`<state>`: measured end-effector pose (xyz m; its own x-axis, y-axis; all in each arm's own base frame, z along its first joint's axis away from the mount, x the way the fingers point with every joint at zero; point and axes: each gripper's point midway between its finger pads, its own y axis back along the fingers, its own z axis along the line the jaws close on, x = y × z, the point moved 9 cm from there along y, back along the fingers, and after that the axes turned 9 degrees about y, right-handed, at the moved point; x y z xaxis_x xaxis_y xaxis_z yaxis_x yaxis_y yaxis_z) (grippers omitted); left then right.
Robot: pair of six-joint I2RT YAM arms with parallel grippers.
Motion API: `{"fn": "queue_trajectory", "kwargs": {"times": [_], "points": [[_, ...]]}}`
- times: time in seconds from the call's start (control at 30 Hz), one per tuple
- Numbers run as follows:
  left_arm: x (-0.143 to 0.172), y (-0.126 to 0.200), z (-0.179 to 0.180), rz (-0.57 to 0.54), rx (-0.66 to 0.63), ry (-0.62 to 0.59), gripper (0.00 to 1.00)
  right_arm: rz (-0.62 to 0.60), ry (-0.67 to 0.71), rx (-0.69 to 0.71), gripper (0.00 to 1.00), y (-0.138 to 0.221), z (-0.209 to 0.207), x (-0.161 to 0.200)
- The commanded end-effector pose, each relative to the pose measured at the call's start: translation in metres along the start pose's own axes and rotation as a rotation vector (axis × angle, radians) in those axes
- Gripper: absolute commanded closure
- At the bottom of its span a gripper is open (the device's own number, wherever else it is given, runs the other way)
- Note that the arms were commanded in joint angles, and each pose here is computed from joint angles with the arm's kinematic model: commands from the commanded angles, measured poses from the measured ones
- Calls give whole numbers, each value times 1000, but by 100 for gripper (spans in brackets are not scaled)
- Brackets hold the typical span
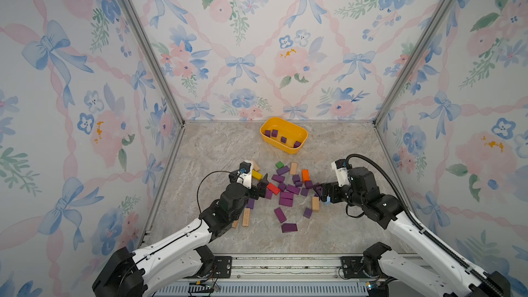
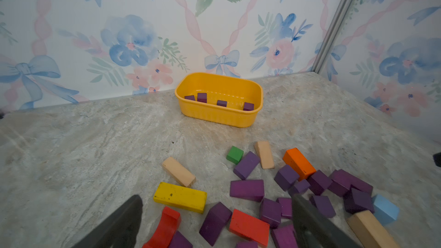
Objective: Pick purple bricks into the storage bin
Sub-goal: Pick up the building block from the center of the board.
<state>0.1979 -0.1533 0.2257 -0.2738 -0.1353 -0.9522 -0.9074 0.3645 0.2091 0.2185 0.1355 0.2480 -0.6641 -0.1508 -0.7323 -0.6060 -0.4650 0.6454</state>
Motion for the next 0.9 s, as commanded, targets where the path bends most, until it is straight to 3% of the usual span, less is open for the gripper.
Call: {"fn": "queue_trajectory", "kwargs": {"times": [0.0, 0.27, 0.63, 0.87], "points": [[13, 8, -9, 46, 120, 22, 2, 81, -2, 68, 7, -1, 7, 20], [45, 25, -27, 115, 267, -55, 2, 88, -76, 73, 16, -10, 32, 52], [71, 36, -15, 51, 245, -117, 2, 156, -181, 120, 23, -36, 51, 74], [73, 44, -5, -18, 225, -72, 2, 123, -239, 121, 25, -45, 68, 76]]}}
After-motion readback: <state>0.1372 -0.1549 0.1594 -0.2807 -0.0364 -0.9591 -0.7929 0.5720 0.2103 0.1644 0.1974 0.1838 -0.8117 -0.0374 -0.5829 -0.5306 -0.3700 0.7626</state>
